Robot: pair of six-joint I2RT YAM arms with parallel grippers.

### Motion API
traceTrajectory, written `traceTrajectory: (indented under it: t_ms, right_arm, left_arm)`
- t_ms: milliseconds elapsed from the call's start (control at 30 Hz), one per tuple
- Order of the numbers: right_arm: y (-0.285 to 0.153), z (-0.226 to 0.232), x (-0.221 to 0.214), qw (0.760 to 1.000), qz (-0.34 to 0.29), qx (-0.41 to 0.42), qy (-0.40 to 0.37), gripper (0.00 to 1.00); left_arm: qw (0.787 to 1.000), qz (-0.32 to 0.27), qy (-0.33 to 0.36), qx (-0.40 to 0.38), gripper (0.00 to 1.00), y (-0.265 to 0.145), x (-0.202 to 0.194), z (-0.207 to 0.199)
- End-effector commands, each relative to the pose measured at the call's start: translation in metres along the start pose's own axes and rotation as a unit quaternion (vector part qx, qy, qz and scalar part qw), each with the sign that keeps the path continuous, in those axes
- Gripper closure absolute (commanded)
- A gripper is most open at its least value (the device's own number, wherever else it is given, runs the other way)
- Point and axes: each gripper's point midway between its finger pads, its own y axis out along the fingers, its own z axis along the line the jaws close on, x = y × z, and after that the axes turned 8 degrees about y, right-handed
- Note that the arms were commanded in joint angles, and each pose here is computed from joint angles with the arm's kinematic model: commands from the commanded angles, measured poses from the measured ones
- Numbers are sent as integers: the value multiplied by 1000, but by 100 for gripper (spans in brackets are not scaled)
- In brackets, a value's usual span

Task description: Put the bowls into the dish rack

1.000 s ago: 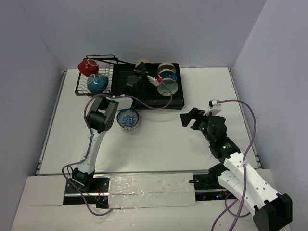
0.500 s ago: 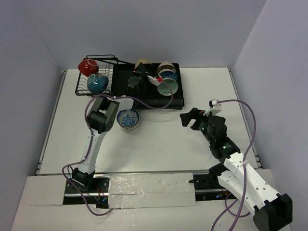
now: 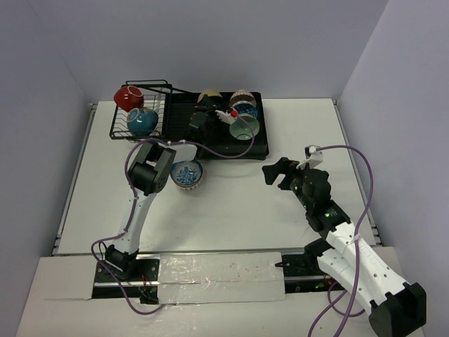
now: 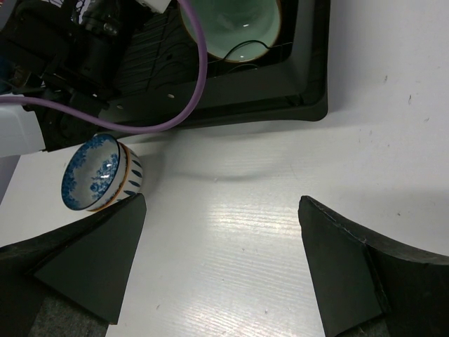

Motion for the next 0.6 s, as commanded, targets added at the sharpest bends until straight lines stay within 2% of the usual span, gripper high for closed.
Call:
traceTrajectory:
  t_ms: [0, 300, 567]
  right_arm:
    - [-1, 9, 6, 1000, -15, 23, -4, 3]
    - [0, 10, 5, 1000, -13, 22, -4, 3]
    - [-2, 12, 7, 1000, -13, 26, -6, 3]
  left_arm:
    - [999, -1, 30, -45, 84, -7, 7, -26]
    - [1000, -19, 5, -12, 64, -9, 19, 1]
    - [997, -36, -60, 28, 53, -24, 35, 57]
